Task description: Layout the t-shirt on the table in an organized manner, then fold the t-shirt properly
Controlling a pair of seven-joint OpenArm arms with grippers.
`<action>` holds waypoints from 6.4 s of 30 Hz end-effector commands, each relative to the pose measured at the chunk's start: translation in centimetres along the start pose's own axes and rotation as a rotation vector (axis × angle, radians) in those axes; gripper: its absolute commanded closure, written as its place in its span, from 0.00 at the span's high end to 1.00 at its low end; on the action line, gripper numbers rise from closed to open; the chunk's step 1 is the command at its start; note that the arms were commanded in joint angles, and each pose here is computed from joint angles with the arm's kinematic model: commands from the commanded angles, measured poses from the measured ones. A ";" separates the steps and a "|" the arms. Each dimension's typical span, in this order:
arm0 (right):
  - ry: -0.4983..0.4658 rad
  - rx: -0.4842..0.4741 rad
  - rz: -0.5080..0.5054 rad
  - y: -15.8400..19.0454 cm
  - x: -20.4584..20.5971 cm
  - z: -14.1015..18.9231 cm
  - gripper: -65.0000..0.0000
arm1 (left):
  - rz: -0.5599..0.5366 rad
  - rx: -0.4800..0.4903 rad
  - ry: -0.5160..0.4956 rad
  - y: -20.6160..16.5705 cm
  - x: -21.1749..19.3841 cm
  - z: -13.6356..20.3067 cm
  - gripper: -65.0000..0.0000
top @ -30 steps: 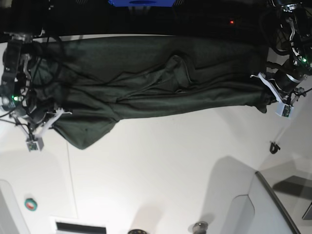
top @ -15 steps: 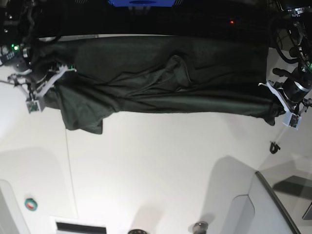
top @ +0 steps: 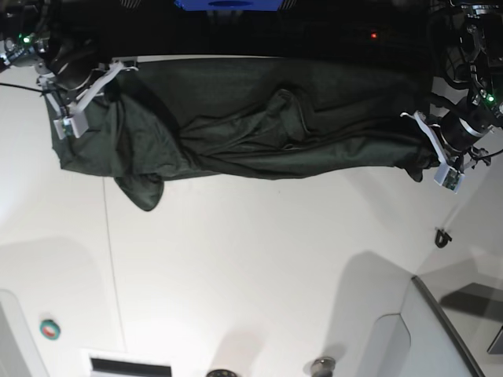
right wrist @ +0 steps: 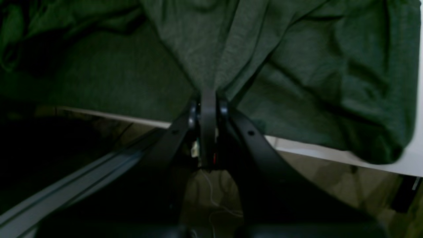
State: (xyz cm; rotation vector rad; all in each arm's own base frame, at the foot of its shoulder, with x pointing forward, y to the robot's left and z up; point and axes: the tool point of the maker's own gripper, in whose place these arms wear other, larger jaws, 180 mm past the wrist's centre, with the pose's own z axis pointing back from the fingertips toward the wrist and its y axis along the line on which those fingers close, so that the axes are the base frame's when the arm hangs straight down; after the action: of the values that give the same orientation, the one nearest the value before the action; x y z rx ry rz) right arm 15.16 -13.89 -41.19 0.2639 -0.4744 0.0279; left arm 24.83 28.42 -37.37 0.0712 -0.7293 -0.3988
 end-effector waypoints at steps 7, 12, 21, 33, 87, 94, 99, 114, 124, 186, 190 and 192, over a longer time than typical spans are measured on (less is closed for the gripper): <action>0.075 0.052 0.027 0.8 -1.4 -2.3 0.03 | -0.015 0.020 -0.034 0.9 1.1 0.4 0.00; 0.020 0.035 0.032 0.3 0.5 -1.8 0.36 | 0.009 0.014 0.001 1.0 -0.3 0.0 0.00; -0.210 -0.042 0.097 -2.6 15.5 -3.5 0.45 | 0.036 0.001 0.034 0.6 -1.8 -0.4 0.00; 0.045 -0.135 0.247 -3.6 17.3 -13.1 0.47 | 0.038 0.002 0.032 0.7 -1.8 -0.4 0.00; -0.240 0.298 0.301 10.1 10.4 -1.0 0.01 | 0.059 0.011 0.042 1.4 -2.0 -1.0 0.00; -0.151 0.466 0.389 16.3 6.8 -2.2 0.01 | 0.058 0.010 0.044 1.5 -2.1 -1.0 0.00; -0.029 0.381 0.233 14.0 4.3 -5.1 0.09 | 0.036 0.027 0.093 1.7 -3.5 -1.0 0.00; -0.138 0.241 0.155 11.0 12.1 -7.5 0.40 | -0.015 0.067 0.158 1.7 -5.0 -1.4 0.00; -0.058 0.211 0.143 10.2 10.5 -11.8 0.40 | -0.019 0.070 0.161 1.8 -5.0 -1.4 0.00; -0.173 0.630 0.755 35.5 6.2 -7.7 0.01 | -0.020 0.071 0.153 1.9 -4.8 -1.4 0.00; -0.203 0.654 0.847 37.3 6.4 -6.9 0.01 | -0.029 0.074 0.132 1.8 -4.0 -1.3 0.00; -0.214 0.660 0.884 37.9 6.5 -6.6 0.01 | -0.033 0.075 0.126 1.8 -3.7 -1.2 0.00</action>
State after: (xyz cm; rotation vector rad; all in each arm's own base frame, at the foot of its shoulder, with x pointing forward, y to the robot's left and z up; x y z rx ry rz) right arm 20.06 23.02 -36.58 0.6470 -0.7019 1.0446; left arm 22.91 31.00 -41.37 0.1623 -0.5845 -0.3869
